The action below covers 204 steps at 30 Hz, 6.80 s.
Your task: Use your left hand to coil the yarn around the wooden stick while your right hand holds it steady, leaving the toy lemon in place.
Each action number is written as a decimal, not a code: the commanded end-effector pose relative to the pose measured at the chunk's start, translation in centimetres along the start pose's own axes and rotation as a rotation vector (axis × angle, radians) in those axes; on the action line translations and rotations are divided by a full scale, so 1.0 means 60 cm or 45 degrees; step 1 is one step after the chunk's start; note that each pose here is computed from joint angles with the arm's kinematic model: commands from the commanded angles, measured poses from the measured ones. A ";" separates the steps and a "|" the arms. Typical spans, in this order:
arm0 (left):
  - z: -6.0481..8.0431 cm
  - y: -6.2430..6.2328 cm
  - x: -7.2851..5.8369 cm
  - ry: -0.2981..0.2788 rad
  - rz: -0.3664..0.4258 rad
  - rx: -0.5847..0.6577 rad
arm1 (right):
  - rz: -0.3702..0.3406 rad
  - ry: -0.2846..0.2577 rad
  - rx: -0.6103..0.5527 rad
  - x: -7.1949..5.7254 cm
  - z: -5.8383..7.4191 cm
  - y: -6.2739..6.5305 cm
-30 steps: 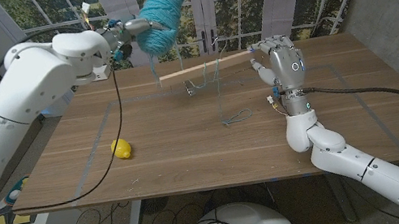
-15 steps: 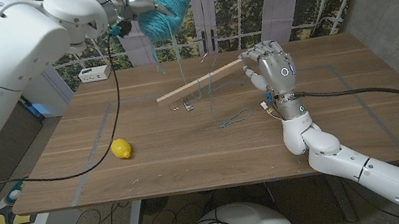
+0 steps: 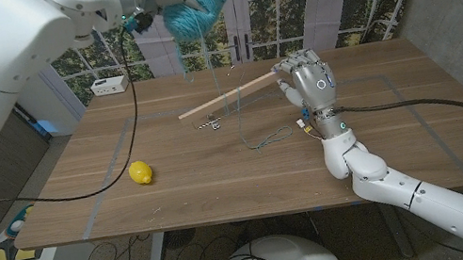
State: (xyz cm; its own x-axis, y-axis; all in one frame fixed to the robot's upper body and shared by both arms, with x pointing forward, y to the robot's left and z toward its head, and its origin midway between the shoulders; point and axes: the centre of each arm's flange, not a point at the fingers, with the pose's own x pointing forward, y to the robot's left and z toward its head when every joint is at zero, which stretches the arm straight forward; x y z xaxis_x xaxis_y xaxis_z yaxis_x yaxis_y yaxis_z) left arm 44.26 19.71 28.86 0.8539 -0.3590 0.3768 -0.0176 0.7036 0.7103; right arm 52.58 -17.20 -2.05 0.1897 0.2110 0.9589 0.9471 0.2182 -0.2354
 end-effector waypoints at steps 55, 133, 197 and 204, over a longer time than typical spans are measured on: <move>-0.096 -0.136 -0.039 -0.195 -0.285 -0.072 | 0.030 0.698 -0.106 0.072 -0.038 0.023; -0.317 -0.177 -0.150 0.269 0.763 -0.165 | 0.496 0.723 -0.251 0.044 -0.142 -0.041; -0.463 -0.176 -0.110 1.028 0.547 0.271 | 1.301 0.479 -0.263 0.077 -0.132 0.027; -0.451 -0.176 -0.102 0.981 0.532 0.296 | 1.264 0.514 -0.256 0.077 -0.137 0.029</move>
State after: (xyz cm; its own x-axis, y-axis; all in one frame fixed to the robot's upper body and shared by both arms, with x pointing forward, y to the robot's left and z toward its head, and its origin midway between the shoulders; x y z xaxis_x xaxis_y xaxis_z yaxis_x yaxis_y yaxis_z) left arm 52.98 31.49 2.61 0.8605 0.4734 0.1884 -0.4576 0.5556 0.6942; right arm 56.76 -23.38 3.13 0.9378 -0.0976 0.3332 0.3283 -0.0625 -0.9425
